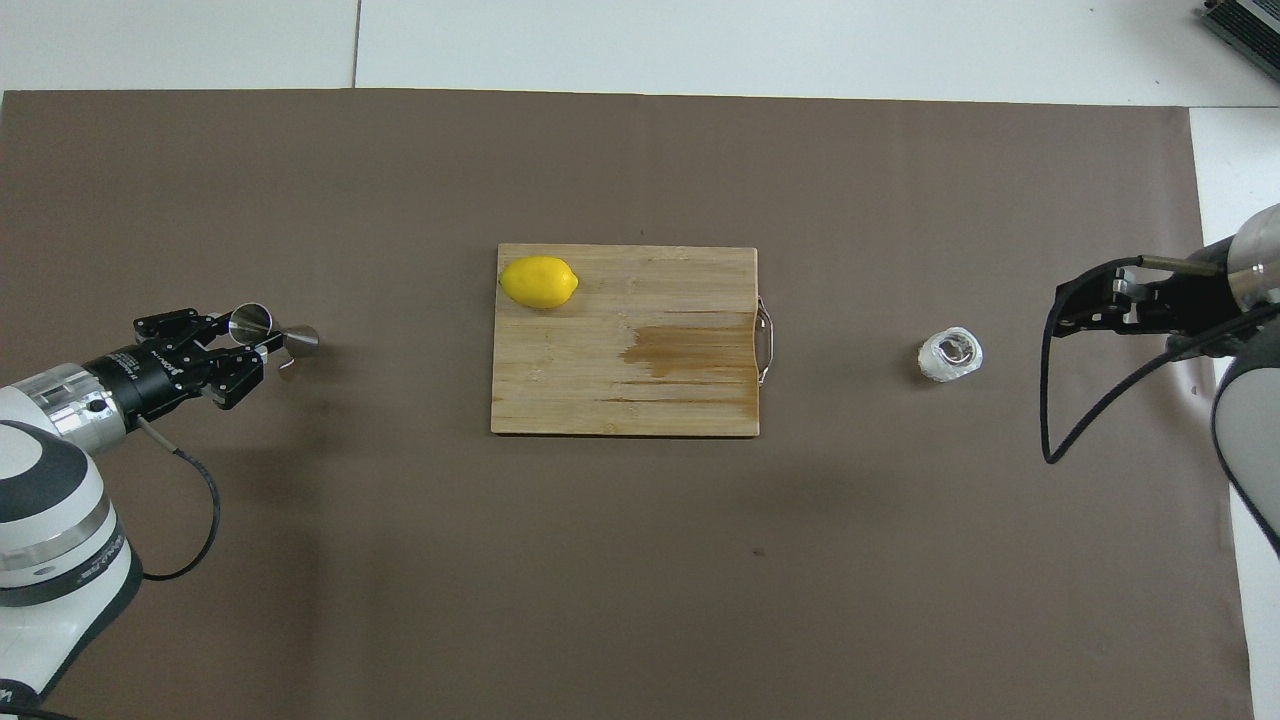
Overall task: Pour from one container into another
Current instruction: 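Lift the metal cup with the left gripper toward the cutting board, then lower the metal cup onto the board near its handle and release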
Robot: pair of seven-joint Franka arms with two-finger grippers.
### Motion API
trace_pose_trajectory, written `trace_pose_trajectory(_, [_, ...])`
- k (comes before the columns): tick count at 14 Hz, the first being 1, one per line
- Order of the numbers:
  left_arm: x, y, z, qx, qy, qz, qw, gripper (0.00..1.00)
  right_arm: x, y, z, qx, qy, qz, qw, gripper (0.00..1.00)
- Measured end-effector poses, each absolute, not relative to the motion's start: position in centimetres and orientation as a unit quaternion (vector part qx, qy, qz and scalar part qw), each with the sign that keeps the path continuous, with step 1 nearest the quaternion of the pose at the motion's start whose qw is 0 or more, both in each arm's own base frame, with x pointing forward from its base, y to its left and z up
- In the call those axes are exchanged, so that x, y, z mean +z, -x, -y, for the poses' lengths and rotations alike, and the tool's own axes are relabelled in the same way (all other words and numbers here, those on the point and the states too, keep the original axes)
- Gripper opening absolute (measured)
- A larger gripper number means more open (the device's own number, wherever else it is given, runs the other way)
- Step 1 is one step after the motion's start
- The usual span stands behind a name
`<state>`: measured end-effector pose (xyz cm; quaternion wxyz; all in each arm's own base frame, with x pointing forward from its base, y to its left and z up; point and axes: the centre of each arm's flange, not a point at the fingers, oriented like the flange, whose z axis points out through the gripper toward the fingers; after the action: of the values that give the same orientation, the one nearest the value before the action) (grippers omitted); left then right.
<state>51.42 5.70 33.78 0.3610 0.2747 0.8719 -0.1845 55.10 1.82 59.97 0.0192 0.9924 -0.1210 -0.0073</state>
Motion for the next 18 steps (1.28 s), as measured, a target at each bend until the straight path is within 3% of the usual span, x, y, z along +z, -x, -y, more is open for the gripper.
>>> trace_pose_trajectory(6, [36.8,-53.6,-2.8,-0.186,-0.307,-0.851,0.385,0.5,60.0,-55.1,-1.8,-0.007,-0.992,0.121,0.019,1.0])
trace_pose_trajectory(12, [42.5,-56.6,8.7,-0.241,-0.325,-0.832,0.379,0.5,60.0,-55.1,-1.8,-0.007,-0.992,0.121,0.019,1.0])
trace_pose_trajectory(16, [45.5,-58.8,16.4,-0.246,-0.312,-0.857,0.329,0.5,60.0,-55.1,-1.8,-0.007,-0.992,0.121,0.019,1.0])
trace_pose_trajectory(18, [45.7,-58.9,19.6,-0.234,-0.295,-0.862,0.34,0.5,60.0,-55.1,-1.8,-0.007,-0.992,0.121,0.019,1.0])
